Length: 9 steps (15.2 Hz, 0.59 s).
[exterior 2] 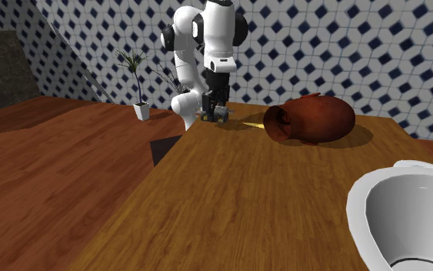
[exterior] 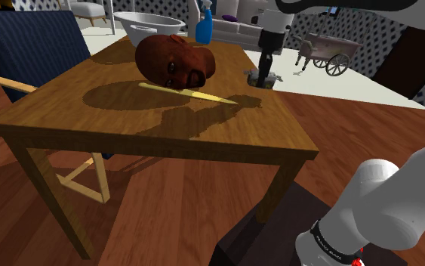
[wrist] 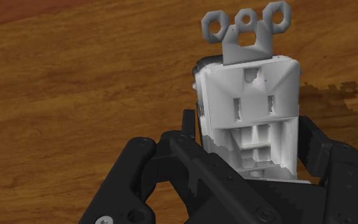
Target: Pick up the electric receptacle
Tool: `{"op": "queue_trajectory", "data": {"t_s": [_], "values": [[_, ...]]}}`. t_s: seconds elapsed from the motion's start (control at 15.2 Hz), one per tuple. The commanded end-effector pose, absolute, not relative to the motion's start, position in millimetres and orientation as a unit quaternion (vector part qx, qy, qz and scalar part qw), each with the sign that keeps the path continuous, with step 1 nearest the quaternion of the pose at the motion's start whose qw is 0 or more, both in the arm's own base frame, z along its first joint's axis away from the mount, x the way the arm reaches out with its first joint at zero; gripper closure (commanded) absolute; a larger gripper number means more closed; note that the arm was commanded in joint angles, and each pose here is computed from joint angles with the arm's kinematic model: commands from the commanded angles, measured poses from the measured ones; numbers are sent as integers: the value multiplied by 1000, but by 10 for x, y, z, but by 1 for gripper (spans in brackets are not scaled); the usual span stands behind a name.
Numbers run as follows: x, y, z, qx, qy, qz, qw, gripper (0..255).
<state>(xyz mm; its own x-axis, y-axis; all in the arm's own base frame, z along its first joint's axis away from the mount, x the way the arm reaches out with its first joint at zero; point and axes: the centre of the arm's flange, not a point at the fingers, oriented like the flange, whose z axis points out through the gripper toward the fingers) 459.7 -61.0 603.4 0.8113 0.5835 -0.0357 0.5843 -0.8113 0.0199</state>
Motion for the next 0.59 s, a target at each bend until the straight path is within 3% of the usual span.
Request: {"op": "queue_trajectory", "data": {"t_s": [0.0, 0.53], "values": [[4594, -614, 6135, 952, 307, -14, 15, 255], [4594, -614, 6460, 952, 307, -14, 15, 255]]}}
